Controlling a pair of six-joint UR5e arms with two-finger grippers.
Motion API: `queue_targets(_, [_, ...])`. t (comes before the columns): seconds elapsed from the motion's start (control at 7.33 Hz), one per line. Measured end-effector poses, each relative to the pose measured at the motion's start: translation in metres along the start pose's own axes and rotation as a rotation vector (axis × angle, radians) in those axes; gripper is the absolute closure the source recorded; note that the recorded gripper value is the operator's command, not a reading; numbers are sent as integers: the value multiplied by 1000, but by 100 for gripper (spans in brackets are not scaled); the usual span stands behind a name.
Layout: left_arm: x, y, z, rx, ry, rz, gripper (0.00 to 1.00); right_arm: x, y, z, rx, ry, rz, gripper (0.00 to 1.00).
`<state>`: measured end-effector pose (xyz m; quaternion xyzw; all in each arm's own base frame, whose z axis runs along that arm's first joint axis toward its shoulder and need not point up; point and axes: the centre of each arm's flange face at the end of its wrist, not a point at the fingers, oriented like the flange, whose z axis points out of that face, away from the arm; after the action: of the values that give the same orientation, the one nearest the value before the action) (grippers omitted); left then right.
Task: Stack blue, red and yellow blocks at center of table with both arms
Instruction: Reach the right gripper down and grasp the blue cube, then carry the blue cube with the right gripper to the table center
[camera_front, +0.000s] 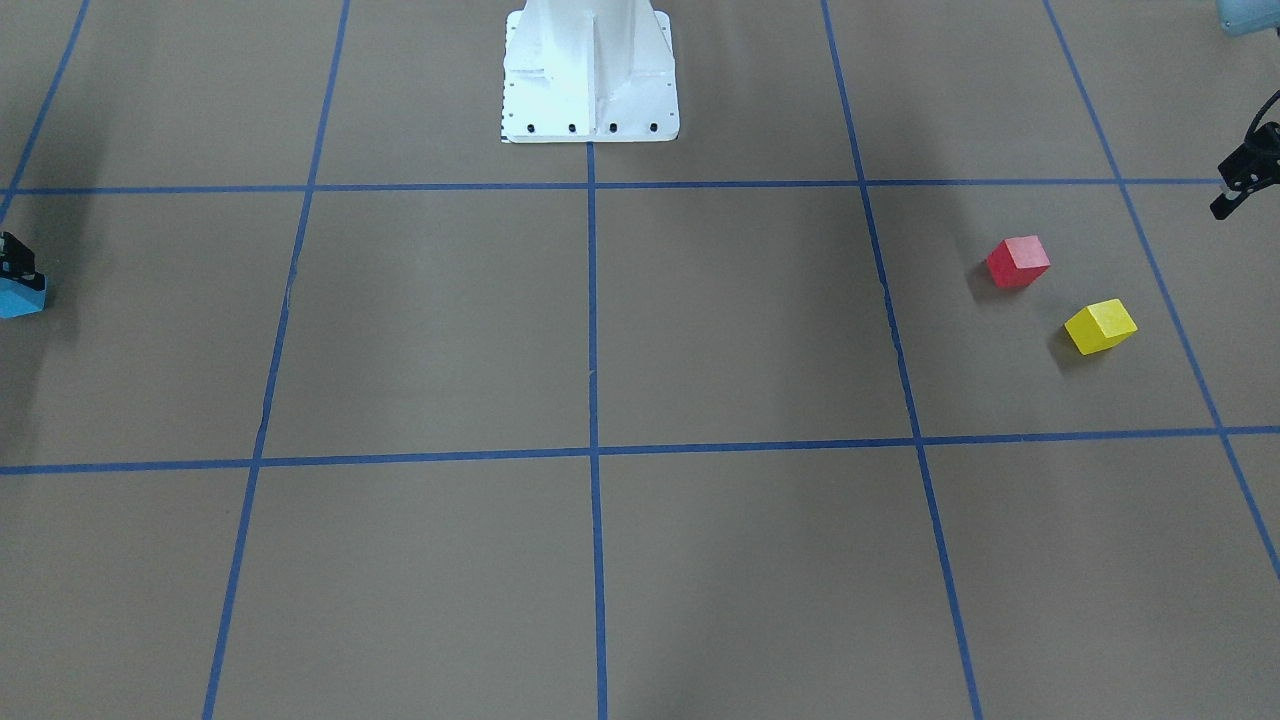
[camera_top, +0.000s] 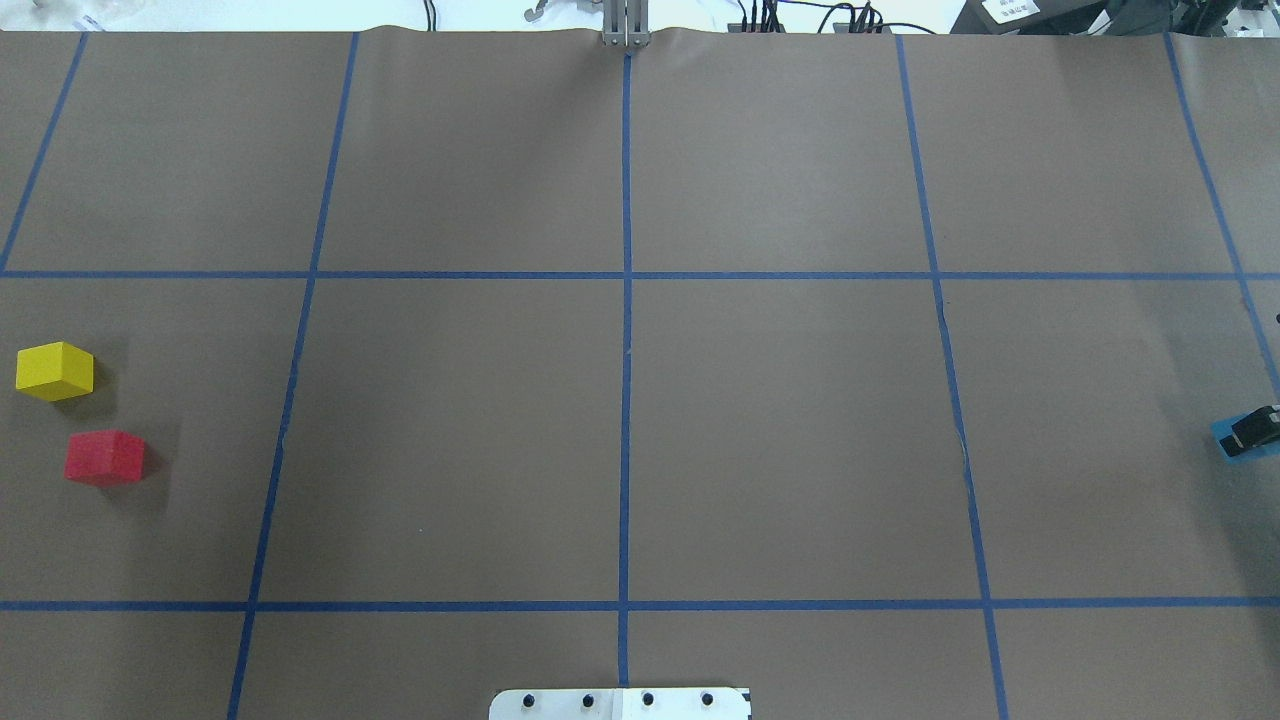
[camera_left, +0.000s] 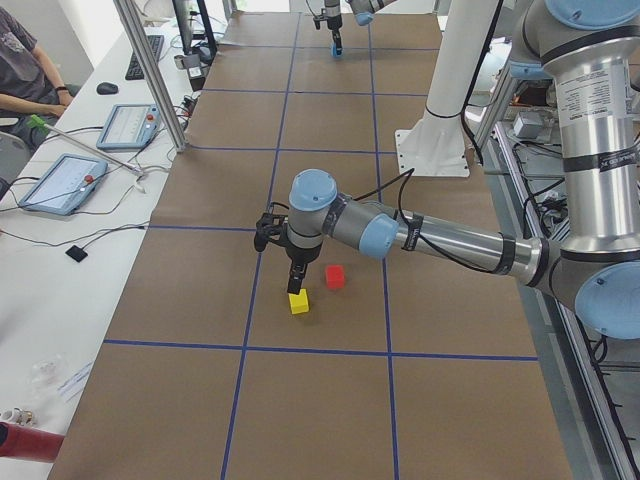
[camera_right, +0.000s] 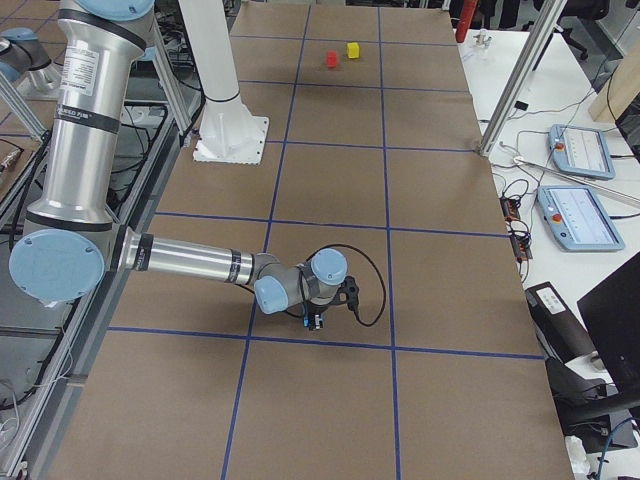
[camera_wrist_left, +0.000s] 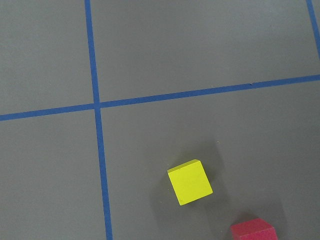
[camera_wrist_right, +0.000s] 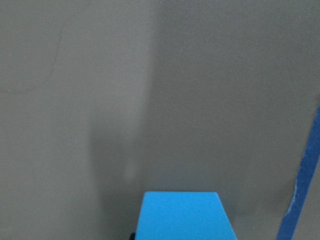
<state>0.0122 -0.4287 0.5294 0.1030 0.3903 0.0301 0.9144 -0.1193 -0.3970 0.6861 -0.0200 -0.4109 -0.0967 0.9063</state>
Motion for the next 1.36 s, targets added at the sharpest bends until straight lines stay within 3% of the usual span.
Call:
queue_targets(0.27, [1, 0, 0, 1, 1, 1, 0, -36, -15, -53, 59, -42, 63, 100])
queue_targets(0.55, [3, 0, 1, 0, 6, 6, 0, -99, -63, -80, 78, -77, 120, 100])
queue_targets(0.95, [7, -1, 3, -2, 11, 20, 0, -309, -141, -62, 111, -118, 221, 100])
queue_targets(1.36, [9, -1, 4, -1, 17, 23, 0, -577, -164, -14, 190, -147, 314, 100])
